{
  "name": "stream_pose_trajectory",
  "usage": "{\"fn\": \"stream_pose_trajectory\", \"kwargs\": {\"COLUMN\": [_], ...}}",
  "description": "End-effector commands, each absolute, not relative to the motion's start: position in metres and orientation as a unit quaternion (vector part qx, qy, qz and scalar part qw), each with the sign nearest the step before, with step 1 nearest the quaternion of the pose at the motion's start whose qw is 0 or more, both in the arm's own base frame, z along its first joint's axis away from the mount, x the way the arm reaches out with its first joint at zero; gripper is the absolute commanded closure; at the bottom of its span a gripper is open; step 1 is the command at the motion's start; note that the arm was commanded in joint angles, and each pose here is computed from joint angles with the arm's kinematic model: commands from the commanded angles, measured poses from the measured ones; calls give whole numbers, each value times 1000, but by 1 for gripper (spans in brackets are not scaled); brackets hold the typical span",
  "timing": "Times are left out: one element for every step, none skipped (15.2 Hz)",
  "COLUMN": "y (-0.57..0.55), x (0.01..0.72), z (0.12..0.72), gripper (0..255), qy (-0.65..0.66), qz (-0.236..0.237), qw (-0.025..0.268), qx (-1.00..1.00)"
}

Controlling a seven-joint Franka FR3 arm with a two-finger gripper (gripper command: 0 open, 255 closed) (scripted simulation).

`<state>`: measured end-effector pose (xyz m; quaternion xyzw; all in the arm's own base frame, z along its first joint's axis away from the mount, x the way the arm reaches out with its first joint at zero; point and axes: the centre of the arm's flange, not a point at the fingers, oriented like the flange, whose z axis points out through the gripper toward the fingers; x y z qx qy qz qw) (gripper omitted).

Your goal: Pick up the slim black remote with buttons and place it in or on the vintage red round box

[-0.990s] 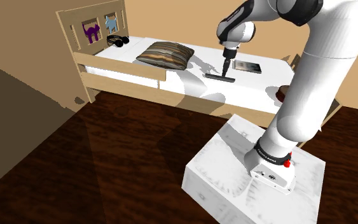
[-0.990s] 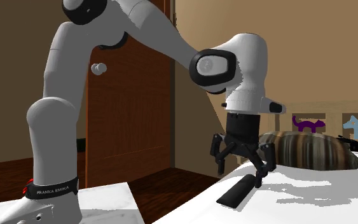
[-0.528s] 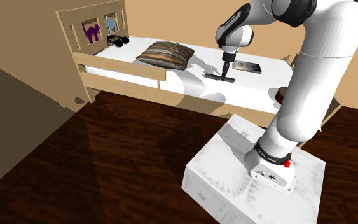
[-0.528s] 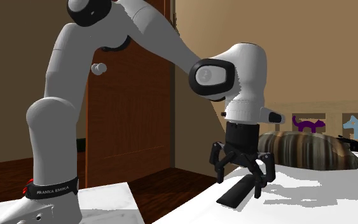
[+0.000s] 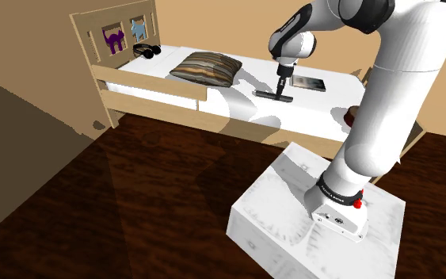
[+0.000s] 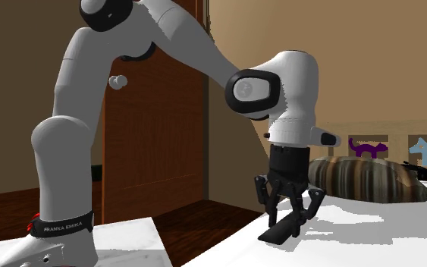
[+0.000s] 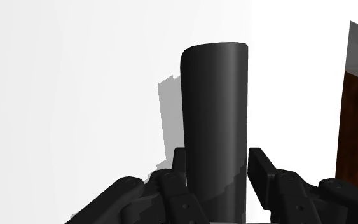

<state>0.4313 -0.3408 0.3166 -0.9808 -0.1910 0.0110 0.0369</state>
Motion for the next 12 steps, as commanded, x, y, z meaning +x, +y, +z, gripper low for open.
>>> {"fn": "stream_pose_trajectory", "kwargs": {"y": [-339,-339,-339,-339,-339,-340,-340,-340,-340,-340,-340,-340], "x": [431,431,431,431,432,431,431,431,431,431,431,431], "z": [315,315,315,315,315,315,320,325,331,336,341,346], "gripper": [255,255,255,255,255,255,255,255,255,255,255,255], "qy": [-192,-192,-192,-192,-192,-192,-192,-192,-192,-192,-192,-192], "qz": [13,13,13,13,13,13,13,13,13,13,13,13], "qw": [39,39,39,39,39,39,39,39,39,39,39,39], "qx": [-981,-981,-981,-981,-981,-981,-981,-981,-981,-981,-981,-981]}}
